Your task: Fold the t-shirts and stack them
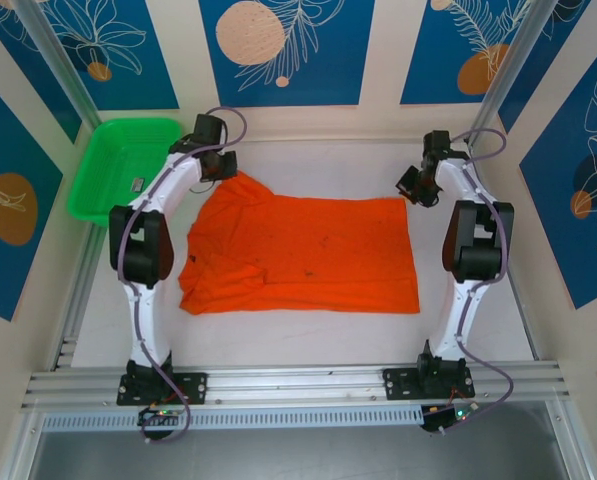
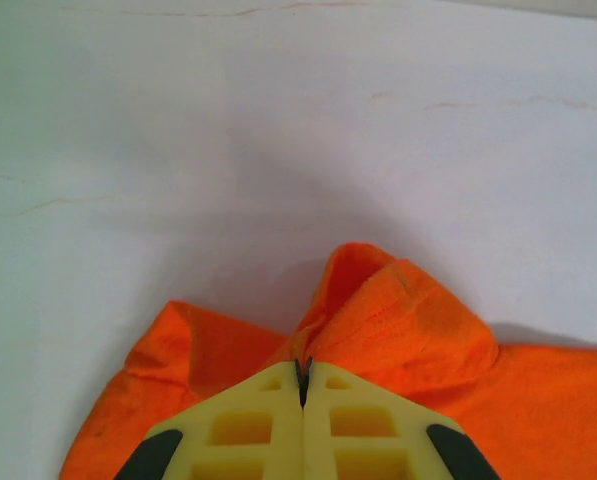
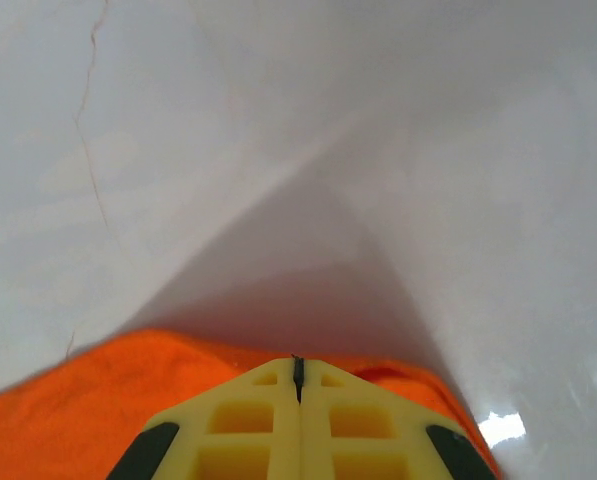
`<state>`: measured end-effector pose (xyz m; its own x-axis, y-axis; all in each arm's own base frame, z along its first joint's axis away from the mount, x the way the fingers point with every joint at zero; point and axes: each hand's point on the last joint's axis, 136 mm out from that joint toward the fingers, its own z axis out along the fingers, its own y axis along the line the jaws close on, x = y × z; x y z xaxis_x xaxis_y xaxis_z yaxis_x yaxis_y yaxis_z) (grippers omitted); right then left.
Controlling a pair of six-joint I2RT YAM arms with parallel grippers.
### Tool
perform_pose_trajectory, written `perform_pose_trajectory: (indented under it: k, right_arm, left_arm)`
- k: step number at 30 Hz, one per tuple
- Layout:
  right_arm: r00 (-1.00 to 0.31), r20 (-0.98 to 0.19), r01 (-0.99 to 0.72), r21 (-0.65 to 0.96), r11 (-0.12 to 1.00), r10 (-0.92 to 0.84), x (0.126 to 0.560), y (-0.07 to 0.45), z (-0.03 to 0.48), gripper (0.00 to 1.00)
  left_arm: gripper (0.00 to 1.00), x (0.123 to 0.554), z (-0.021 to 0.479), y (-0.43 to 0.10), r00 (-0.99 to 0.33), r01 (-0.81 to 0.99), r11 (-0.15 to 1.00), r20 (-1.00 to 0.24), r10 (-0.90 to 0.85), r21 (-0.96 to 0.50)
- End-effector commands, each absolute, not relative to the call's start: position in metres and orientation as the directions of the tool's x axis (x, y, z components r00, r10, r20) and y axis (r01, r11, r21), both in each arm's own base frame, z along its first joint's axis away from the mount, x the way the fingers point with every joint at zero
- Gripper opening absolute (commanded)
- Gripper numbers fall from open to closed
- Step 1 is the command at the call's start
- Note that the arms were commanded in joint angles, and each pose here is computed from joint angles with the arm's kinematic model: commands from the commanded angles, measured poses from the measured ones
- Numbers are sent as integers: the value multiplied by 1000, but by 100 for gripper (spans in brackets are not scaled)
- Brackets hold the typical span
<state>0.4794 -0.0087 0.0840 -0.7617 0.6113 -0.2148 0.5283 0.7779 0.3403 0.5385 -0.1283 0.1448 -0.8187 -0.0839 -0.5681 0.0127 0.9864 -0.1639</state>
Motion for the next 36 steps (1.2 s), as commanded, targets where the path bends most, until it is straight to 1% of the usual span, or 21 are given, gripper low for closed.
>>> perform_pose_trajectory:
  k: [1, 5, 11, 15, 19, 20, 23, 24, 27, 29, 36]
  right_arm:
    - [-761, -258, 461, 431, 776, 595, 468, 1, 116, 0]
    - [-763, -265, 440, 455, 774, 590, 436, 2, 122, 0]
    - [-751, -233, 478, 452, 753, 617, 392, -12, 110, 0]
    - [-740, -212, 506, 450, 736, 639, 379, -22, 100, 0]
    - [-738, -168, 522, 470, 711, 653, 378, -15, 93, 0]
    - [-738, -146, 531, 477, 700, 659, 379, -11, 91, 4]
    - [-741, -70, 565, 472, 677, 668, 380, 2, 79, 29]
    - [-738, -42, 583, 462, 668, 673, 380, 6, 73, 32]
    - [-724, 51, 631, 452, 631, 688, 383, 15, 55, 33]
    - [-718, 85, 646, 449, 617, 690, 387, 18, 47, 33]
    - [-722, 95, 654, 416, 632, 685, 404, 20, 30, 32]
  left_arm:
    - [1, 518, 181, -134, -786, 128, 980, -619, 7, -151]
    - [1, 476, 181, -135, -811, 191, 967, -582, 60, -167]
    - [1, 419, 158, -110, -858, 141, 983, -509, 62, -118]
    - [3, 387, 143, -93, -879, 91, 993, -475, 43, -78]
    - [4, 369, 134, -93, -899, 92, 991, -436, 40, -99]
    - [4, 367, 132, -94, -903, 84, 990, -429, 30, -109]
    - [4, 357, 126, -93, -910, 53, 991, -415, -5, -127]
    - [5, 353, 123, -91, -913, 45, 991, -408, -11, -127]
    - [5, 345, 116, -88, -923, 37, 993, -384, -9, -113]
    - [6, 345, 115, -87, -926, 38, 993, -378, -6, -109]
    - [7, 350, 115, -91, -928, 43, 992, -373, -4, -118]
